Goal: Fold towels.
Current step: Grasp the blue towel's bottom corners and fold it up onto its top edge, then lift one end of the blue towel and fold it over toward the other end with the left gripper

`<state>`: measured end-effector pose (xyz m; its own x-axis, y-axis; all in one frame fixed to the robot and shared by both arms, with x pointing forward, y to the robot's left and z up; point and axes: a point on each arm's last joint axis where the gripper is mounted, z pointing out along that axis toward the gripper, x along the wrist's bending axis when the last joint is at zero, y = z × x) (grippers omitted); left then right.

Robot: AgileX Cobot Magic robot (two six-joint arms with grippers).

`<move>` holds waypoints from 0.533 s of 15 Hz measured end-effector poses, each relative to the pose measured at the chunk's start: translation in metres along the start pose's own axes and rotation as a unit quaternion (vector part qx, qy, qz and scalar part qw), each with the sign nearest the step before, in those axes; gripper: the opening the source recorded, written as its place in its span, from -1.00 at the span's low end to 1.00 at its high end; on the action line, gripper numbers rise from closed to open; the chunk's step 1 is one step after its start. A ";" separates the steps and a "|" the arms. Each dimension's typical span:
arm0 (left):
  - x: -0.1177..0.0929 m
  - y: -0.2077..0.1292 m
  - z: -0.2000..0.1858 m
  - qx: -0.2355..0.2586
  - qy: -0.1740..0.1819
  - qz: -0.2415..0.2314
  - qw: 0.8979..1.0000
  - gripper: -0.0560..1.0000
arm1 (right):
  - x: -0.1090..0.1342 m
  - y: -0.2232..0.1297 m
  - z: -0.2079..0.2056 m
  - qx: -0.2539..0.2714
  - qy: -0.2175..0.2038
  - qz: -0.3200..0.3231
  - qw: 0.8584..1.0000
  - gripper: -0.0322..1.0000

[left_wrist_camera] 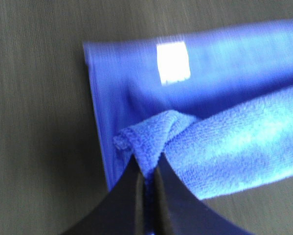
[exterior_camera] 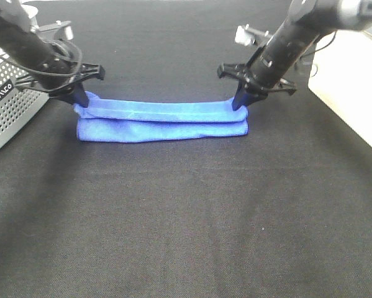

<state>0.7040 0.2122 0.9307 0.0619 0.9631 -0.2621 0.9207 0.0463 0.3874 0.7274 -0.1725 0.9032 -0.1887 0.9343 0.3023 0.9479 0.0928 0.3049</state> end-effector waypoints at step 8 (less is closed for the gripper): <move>0.006 0.000 0.027 0.015 0.006 -0.010 1.000 0.69 | -0.006 -0.001 0.015 0.008 -0.006 0.013 1.000 0.68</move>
<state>0.7152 0.2110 0.9054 0.0399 0.9651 -0.2588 0.9326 0.0570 0.3564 0.7311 -0.1727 0.8872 -0.1609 0.9405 0.2994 0.9562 0.0734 0.2833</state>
